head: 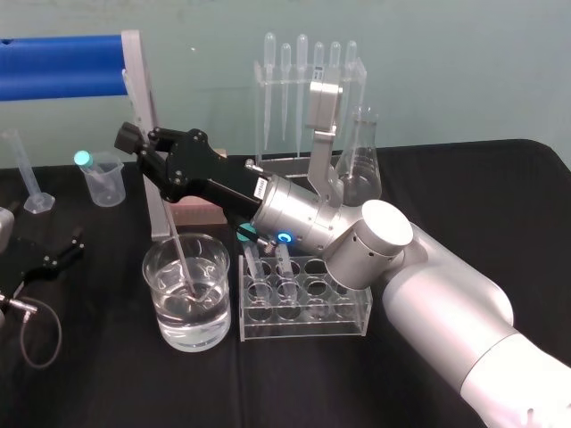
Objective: Hold the thermometer with one hand and immerse one end into the beaker, then reinsert it into the test tube rack.
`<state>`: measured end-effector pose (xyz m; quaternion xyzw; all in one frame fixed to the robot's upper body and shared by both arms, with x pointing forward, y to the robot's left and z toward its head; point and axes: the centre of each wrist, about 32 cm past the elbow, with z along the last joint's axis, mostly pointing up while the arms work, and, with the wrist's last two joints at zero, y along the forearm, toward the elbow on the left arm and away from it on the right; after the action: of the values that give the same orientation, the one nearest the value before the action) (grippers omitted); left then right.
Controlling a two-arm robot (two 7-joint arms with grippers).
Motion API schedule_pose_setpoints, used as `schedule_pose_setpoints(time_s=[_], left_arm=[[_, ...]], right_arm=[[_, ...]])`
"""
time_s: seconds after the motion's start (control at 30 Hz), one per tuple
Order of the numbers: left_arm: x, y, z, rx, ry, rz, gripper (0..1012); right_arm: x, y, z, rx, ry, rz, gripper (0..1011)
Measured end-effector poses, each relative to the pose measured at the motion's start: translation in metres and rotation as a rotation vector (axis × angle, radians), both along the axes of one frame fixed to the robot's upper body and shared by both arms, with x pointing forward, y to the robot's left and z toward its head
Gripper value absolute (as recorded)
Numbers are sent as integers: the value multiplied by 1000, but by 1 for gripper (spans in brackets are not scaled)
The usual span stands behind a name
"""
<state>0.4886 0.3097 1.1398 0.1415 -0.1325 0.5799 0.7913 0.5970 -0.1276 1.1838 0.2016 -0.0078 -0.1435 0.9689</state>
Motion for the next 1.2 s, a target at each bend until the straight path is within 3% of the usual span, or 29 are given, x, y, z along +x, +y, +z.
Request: schedule_pose_setpoints(time_s=[1.2], left_arm=[[0, 0, 0, 0, 0, 0, 1008]], right_arm=[[0, 0, 0, 0, 0, 0, 55]])
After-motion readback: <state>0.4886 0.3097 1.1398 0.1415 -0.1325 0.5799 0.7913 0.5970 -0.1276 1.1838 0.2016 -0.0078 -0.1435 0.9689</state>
